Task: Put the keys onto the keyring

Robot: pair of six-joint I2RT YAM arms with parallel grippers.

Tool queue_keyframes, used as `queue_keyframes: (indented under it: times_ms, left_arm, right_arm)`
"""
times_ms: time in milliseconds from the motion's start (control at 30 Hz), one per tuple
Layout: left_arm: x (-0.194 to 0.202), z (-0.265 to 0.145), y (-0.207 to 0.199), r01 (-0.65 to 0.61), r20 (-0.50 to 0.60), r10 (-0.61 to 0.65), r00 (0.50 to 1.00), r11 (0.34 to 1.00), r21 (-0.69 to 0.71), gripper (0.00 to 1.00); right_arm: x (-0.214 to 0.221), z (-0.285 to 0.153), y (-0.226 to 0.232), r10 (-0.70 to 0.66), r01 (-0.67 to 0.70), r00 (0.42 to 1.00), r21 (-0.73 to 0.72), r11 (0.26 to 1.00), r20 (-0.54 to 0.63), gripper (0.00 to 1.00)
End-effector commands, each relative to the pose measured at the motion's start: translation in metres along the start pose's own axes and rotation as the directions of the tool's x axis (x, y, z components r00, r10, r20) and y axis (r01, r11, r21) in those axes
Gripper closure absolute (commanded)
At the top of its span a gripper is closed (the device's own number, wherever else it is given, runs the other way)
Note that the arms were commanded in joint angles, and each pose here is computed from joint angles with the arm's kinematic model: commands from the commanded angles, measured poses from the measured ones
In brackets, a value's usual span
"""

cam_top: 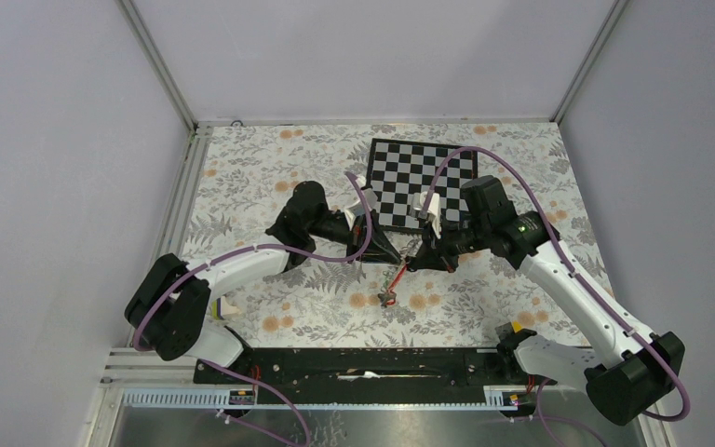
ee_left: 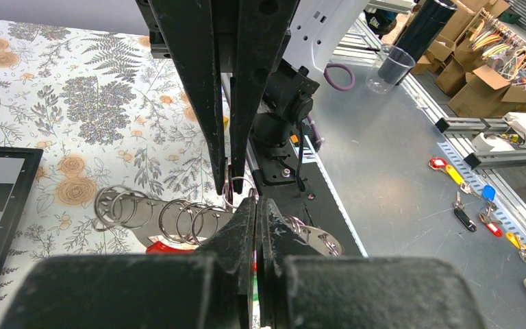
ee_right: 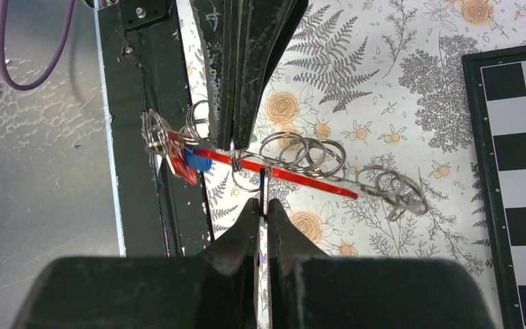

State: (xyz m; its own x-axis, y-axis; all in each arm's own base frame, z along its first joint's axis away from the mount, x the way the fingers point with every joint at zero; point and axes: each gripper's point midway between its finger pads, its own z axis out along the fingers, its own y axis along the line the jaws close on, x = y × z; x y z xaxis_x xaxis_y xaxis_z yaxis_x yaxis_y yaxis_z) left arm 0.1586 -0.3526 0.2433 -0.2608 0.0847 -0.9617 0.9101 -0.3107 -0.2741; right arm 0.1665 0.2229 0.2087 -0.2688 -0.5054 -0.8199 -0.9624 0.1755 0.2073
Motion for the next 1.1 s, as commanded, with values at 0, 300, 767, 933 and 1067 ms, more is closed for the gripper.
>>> queue_keyframes:
  times_ms: [0,300,767,933,1067]
  left_arm:
    - [-0.026,0.002,-0.005,-0.112,0.04,0.111,0.993,0.994,0.021,1.0]
    - [-0.02,0.001,-0.002,-0.114,0.019,0.114,0.993,0.993,0.007,1.0]
    - [-0.015,0.003,0.013,-0.106,-0.008,0.105,0.994,0.993,-0.043,0.96]
    - [-0.013,0.002,0.019,-0.117,-0.019,0.116,0.993,0.991,-0.071,0.8]
    - [-0.01,-0.002,0.028,-0.13,-0.038,0.126,0.991,0.984,-0.123,0.68]
  right_arm:
    - [-0.014,-0.007,0.002,-0.04,0.04,0.999,0.017,0.999,0.015,1.0]
    - [-0.018,-0.014,0.004,-0.066,0.065,0.998,0.036,0.997,0.021,1.0]
    - [-0.024,-0.016,0.003,-0.071,0.071,0.997,0.034,0.997,0.007,1.0]
    - [-0.015,-0.014,-0.006,-0.074,0.076,0.997,0.074,0.994,-0.03,1.0]
    - [-0.009,-0.013,-0.01,-0.072,0.077,0.996,0.093,0.993,-0.049,1.0]
